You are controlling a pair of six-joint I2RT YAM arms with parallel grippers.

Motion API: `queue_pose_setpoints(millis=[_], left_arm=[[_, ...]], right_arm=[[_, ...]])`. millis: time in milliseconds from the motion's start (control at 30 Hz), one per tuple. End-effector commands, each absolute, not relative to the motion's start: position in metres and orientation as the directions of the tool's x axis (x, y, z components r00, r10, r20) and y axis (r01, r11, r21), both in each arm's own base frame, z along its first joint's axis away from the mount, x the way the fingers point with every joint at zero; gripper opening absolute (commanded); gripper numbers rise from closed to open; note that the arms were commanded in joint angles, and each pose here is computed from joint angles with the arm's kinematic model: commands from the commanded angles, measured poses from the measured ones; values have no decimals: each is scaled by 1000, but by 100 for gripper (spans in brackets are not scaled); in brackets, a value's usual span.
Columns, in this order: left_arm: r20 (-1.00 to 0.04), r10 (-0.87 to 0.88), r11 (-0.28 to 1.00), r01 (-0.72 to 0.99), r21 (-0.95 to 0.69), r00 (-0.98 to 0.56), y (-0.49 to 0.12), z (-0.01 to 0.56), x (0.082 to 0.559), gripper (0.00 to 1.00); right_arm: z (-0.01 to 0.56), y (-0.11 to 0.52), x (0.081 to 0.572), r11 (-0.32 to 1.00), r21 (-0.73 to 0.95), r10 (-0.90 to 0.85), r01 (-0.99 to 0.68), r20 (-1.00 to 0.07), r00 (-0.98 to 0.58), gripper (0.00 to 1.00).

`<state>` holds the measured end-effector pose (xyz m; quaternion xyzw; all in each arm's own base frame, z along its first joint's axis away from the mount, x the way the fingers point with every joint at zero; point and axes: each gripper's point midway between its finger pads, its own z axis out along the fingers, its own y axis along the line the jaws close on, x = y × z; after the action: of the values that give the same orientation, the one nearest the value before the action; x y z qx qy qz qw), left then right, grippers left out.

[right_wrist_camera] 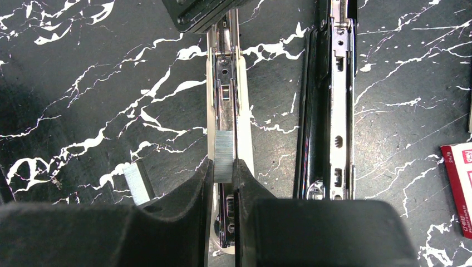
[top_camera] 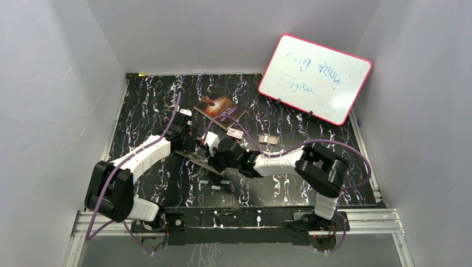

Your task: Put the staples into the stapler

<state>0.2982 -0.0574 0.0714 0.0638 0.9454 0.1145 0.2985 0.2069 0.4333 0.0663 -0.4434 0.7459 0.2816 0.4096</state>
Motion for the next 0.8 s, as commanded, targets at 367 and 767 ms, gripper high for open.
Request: queue_pose_setpoints(millis=[367, 767], left_arm=[[-534, 207, 962, 72, 263, -820, -58, 68, 294, 90], [-534, 211, 961, 75, 264, -818, -58, 68, 294, 90]], right_arm=[[95, 442, 213, 496, 111, -320, -861, -899, -300, 0], [79, 439, 214, 508, 90, -389, -857, -864, -321, 0]])
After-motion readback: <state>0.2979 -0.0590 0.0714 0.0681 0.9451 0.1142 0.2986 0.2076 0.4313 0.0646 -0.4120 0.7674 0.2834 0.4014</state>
